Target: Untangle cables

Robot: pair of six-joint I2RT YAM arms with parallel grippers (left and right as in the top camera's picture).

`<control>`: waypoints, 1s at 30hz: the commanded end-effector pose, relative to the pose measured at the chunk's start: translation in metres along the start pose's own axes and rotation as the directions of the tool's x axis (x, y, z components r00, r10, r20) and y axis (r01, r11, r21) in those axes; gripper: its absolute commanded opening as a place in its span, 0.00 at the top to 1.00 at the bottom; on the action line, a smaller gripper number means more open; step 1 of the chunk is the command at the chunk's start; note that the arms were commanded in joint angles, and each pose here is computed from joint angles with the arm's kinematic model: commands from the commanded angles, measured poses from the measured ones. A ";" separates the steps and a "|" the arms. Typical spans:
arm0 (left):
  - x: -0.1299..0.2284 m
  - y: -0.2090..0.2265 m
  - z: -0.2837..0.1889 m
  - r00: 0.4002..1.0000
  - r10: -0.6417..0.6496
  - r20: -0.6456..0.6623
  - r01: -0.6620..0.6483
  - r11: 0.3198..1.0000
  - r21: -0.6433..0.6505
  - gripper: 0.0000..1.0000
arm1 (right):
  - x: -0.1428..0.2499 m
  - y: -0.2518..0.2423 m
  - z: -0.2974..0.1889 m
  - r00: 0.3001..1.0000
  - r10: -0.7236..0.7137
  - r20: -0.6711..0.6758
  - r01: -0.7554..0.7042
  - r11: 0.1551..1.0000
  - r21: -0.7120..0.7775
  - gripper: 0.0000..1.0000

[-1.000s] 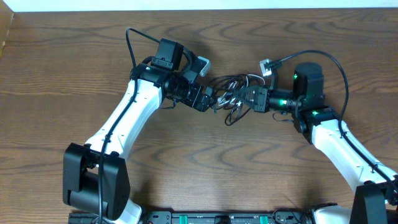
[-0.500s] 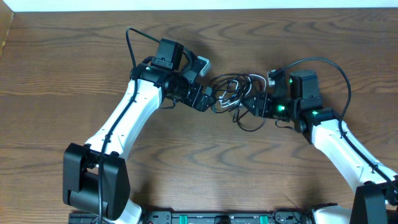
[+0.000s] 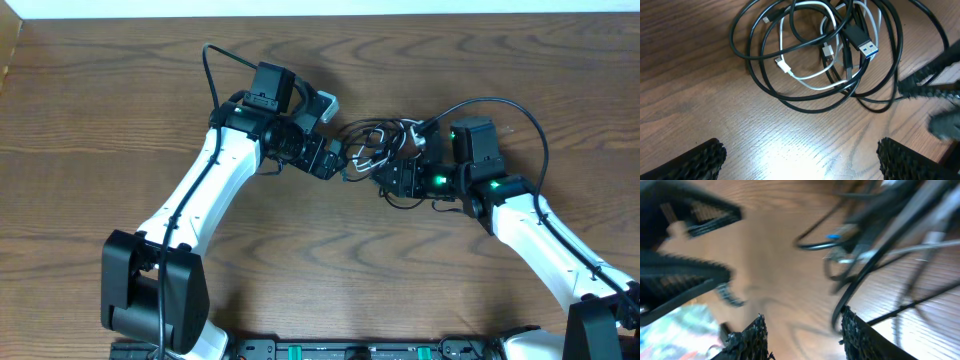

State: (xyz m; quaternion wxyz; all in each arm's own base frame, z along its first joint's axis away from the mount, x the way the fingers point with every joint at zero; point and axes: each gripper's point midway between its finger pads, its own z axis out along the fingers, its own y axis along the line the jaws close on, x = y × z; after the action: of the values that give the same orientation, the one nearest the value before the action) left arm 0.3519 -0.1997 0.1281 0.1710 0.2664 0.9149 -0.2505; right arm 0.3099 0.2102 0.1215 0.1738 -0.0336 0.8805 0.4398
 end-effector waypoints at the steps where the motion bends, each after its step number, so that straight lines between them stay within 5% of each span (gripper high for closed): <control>1: 0.000 0.001 -0.003 1.000 0.010 0.002 -0.010 1.000 -0.010 0.02 | 0.001 0.030 -0.004 1.000 -0.009 -0.027 0.006 0.991 -0.132 0.54; 14: 0.000 0.001 -0.003 1.000 0.012 0.006 -0.012 1.000 -0.011 0.02 | -0.078 -0.024 -0.021 0.919 0.055 0.391 -0.136 0.974 0.183 0.32; 23: -0.002 0.001 -0.003 1.000 0.016 0.013 -0.016 1.000 -0.012 0.02 | -0.073 -0.037 -0.023 0.918 0.062 0.391 -0.167 0.956 0.240 0.32; 30: -0.002 0.001 -0.003 1.000 0.016 0.013 -0.016 1.000 -0.012 0.03 | -0.026 -0.076 -0.024 0.948 0.159 0.277 -0.265 0.874 0.408 0.34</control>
State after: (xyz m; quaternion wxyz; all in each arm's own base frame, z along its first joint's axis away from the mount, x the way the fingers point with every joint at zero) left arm 0.3533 -0.2002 0.1288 0.1744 0.2669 0.9140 -0.2508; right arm 0.3509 0.1539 0.0928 0.2356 0.1490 0.9160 0.2885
